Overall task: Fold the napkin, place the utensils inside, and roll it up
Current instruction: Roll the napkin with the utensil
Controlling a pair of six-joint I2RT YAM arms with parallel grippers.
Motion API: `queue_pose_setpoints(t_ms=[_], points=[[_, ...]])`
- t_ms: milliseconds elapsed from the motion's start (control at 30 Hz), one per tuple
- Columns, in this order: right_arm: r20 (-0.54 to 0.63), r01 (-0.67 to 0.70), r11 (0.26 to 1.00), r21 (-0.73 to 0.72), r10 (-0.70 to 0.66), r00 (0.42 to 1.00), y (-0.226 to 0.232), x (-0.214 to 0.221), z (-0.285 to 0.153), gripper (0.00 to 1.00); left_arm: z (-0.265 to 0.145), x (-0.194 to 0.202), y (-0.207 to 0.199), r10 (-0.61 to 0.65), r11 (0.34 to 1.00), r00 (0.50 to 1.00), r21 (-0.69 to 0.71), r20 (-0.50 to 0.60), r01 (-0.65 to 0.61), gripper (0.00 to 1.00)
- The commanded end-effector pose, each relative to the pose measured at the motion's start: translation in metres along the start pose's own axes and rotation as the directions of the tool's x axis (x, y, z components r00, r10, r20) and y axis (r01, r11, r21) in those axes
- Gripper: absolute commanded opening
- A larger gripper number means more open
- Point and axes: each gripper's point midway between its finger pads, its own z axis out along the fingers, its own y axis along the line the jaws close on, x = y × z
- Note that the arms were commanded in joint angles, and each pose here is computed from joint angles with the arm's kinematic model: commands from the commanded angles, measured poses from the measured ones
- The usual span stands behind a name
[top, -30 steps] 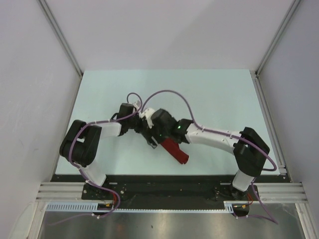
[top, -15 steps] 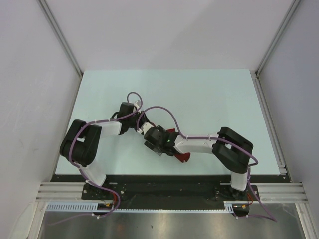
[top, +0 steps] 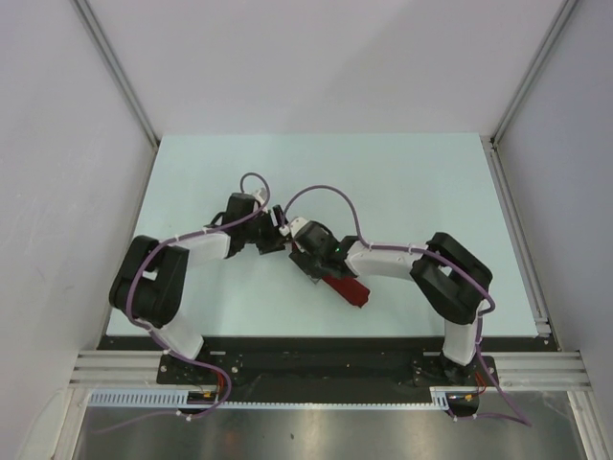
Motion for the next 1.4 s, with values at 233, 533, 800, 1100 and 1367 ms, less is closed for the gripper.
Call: queue_pose_setpoints(t_ms=[233,533,800,1100,1367], points=[[-0.162,-0.389,0.807,-0.444,0.354,0.921,-0.01,0.002,-0.019,0.41,-0.043,-0.047,-0.002,0.037,0.999,0.987,-0.009,0.159,-0.036,0.77],[-0.347,-0.564,0.475,-0.675,0.469,0.812,-0.006,-0.006,-0.024,0.38,-0.036,-0.034,-0.016,0.071,0.993,0.988,0.084,0.138,-0.083,0.78],[-0.414,-0.592,0.342,-0.73,0.469,0.78,-0.002,-0.006,-0.018,0.4,-0.008,-0.014,-0.028,0.067,0.988,0.995,0.132,0.076,-0.076,0.78],[-0.415,-0.59,0.347,-0.729,0.462,0.784,-0.008,-0.006,-0.016,0.43,0.017,-0.005,-0.035,0.073,0.987,0.997,0.141,0.028,-0.076,0.54],[-0.278,-0.527,0.509,-0.681,0.487,0.828,-0.036,-0.046,-0.056,0.77,0.025,0.0,-0.03,0.048,0.991,0.999,0.124,0.0,-0.048,0.19]])
